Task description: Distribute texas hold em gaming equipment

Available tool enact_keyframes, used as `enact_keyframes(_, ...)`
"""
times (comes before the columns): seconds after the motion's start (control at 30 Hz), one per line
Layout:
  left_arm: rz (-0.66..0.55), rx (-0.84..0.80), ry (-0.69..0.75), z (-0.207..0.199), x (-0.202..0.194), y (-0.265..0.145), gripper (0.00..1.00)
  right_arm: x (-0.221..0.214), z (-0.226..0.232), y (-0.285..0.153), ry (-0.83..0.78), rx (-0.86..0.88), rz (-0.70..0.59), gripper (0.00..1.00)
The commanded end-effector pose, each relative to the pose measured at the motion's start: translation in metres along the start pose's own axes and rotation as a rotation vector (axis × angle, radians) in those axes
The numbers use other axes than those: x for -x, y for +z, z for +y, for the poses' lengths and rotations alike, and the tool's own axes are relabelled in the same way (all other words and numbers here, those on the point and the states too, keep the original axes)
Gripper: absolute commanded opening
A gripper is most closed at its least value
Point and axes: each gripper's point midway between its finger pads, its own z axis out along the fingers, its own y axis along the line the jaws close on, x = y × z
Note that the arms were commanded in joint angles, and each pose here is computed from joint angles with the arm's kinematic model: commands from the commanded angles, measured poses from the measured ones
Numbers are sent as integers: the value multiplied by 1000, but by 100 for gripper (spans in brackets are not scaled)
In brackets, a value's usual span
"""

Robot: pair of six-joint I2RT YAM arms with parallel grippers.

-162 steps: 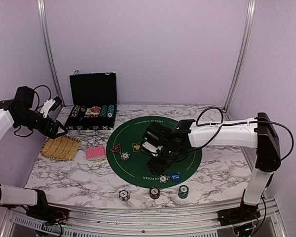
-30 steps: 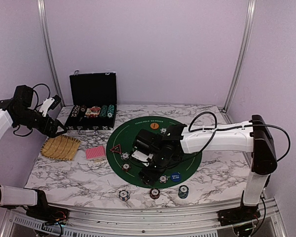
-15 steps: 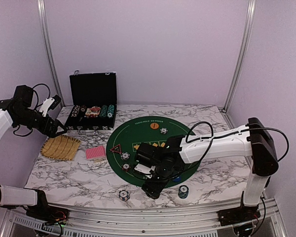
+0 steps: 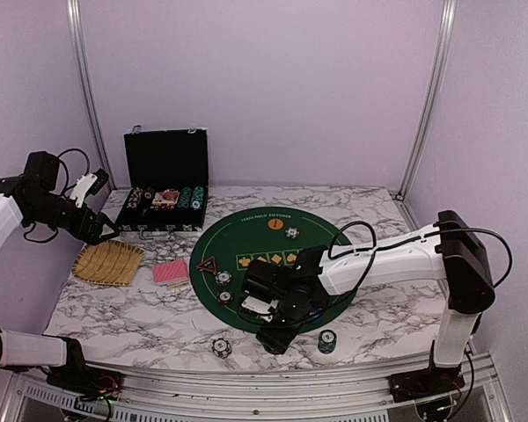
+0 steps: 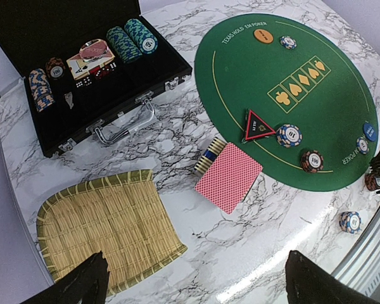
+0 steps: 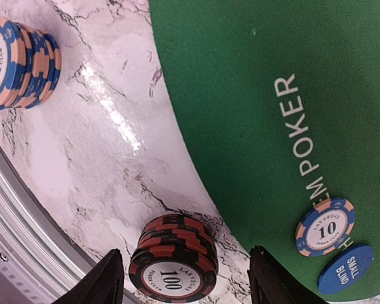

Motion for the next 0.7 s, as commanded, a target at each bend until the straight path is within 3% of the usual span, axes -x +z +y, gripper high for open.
enact_keyframes(0.0,-14,-7,3,-4,6,-8,99,0,4,2,-10,14,-1,65)
enact_keyframes(0.43,-12,-2,7,-4,5,-8,99,1,5,2,-10,18,0,45)
enact_keyframes(0.67,-11,1,8,-3,5,-9,99,2,4,-6,-7,19,-8,20)
